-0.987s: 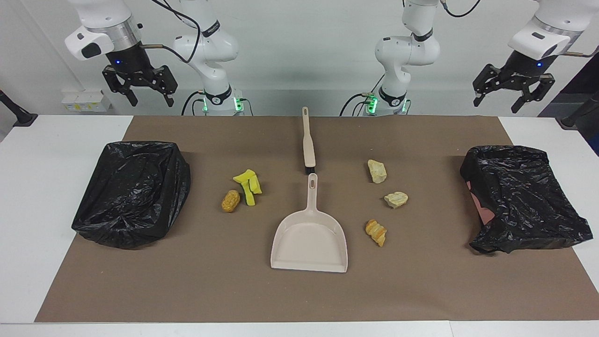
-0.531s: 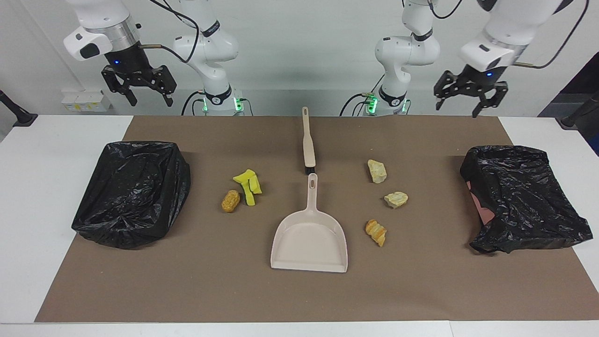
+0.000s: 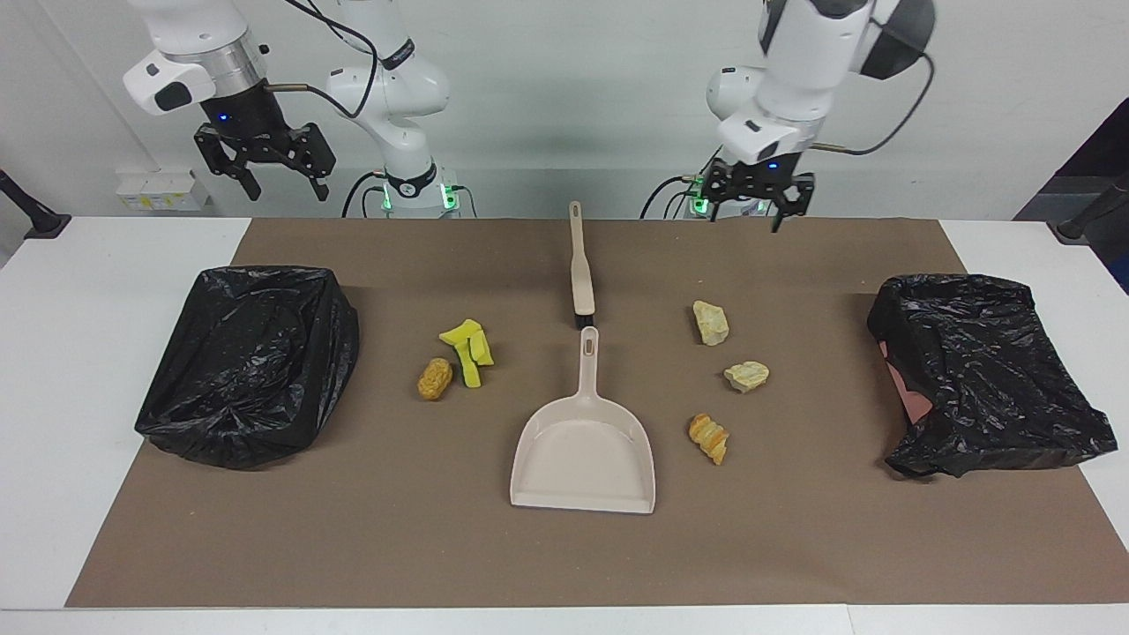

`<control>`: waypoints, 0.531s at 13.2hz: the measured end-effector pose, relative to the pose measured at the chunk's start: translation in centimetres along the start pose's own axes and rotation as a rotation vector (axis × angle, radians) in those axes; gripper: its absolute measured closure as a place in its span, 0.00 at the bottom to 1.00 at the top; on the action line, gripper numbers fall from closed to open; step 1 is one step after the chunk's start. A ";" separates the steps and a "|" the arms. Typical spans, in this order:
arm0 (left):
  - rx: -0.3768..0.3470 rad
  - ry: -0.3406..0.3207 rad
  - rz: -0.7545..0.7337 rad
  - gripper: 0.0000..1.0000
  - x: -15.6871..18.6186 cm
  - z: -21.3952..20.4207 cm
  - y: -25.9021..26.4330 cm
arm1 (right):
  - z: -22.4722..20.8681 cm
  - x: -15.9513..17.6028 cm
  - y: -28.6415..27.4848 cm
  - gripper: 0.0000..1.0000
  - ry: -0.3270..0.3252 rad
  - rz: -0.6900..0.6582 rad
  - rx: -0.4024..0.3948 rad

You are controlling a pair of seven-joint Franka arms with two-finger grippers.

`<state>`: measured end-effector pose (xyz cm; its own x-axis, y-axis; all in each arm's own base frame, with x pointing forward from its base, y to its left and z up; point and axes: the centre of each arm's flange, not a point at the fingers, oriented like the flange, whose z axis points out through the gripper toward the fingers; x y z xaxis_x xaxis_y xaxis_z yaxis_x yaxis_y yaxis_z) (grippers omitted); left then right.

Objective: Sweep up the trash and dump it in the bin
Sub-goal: 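Reach down and grasp the beige brush handle with the left gripper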

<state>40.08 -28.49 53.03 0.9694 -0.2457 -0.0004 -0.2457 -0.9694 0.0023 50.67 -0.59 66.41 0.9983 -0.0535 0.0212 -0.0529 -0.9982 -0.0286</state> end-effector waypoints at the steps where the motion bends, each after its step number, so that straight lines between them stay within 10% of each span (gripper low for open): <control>1: -0.001 0.002 -0.009 0.00 -0.7 1.2 1.6 | 0.0 0.0 0.0 0.00 0.000 0.000 0.000; 7: -0.007 0.003 -0.020 0.00 -4.5 8.0 9.1 | 0.0 0.0 0.0 0.00 0.000 0.000 0.000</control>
<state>33.49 -36.27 45.01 0.9740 -0.2266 0.0027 -0.2266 -0.9740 0.0088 50.67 -0.58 66.41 0.9984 -0.0534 0.0212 -0.0528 -0.9982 -0.0286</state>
